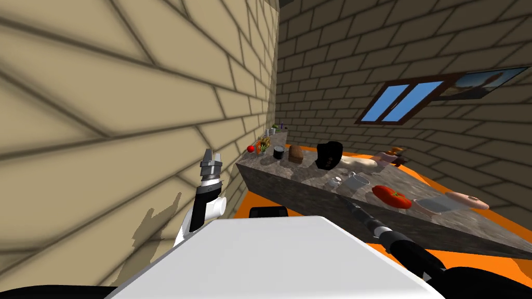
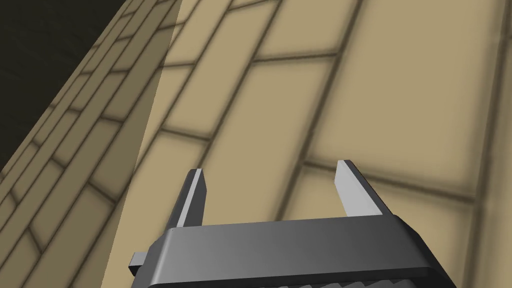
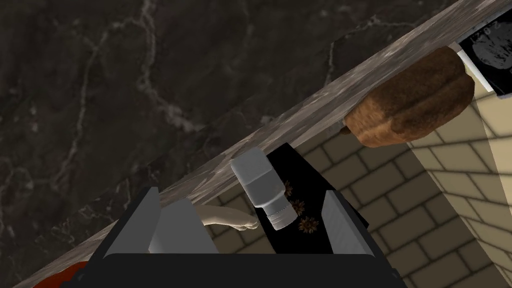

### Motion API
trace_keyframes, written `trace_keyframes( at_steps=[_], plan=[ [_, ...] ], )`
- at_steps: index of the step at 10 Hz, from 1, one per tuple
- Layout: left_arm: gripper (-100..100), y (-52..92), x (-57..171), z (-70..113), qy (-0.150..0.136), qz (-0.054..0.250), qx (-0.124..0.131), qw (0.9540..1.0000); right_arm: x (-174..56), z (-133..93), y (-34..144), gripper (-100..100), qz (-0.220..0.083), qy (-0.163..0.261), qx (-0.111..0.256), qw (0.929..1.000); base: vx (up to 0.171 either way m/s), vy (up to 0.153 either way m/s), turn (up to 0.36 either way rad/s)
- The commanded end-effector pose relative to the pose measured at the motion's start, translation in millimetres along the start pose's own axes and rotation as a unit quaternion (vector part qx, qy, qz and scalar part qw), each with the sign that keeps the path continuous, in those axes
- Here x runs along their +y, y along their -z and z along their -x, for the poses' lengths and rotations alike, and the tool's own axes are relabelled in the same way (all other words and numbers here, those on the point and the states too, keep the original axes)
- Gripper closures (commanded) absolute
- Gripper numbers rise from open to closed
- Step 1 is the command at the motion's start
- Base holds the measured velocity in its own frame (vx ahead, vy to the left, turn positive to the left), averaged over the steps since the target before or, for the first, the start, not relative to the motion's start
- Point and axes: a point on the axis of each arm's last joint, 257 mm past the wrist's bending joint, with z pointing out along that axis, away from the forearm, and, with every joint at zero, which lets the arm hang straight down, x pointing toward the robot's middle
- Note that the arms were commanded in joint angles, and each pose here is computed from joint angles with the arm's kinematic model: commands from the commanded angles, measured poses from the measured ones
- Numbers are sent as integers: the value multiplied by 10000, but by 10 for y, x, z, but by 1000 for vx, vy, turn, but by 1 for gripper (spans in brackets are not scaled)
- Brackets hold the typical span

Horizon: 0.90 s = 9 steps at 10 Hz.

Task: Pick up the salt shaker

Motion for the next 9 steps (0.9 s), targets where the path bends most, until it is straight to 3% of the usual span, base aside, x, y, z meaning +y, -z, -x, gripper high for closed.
trace_keyframes(
  at_steps=[1,4,5,9],
  plan=[
    [0,0,0,0,0,0,0,10000,-313,70,98,-100,-392,316,121,9987,51,45,332],
    [0,0,0,0,-1,0,0,10000,-826,281,307,-100,-1041,848,312,9905,47,43,282],
    [0,0,0,0,-1,0,0,10000,-815,296,297,-100,-1030,888,327,9902,23,14,85],
    [0,0,0,1,-1,1,0,10000,-1276,612,533,-100,-1672,1519,538,9727,31,26,227]
  ],
)
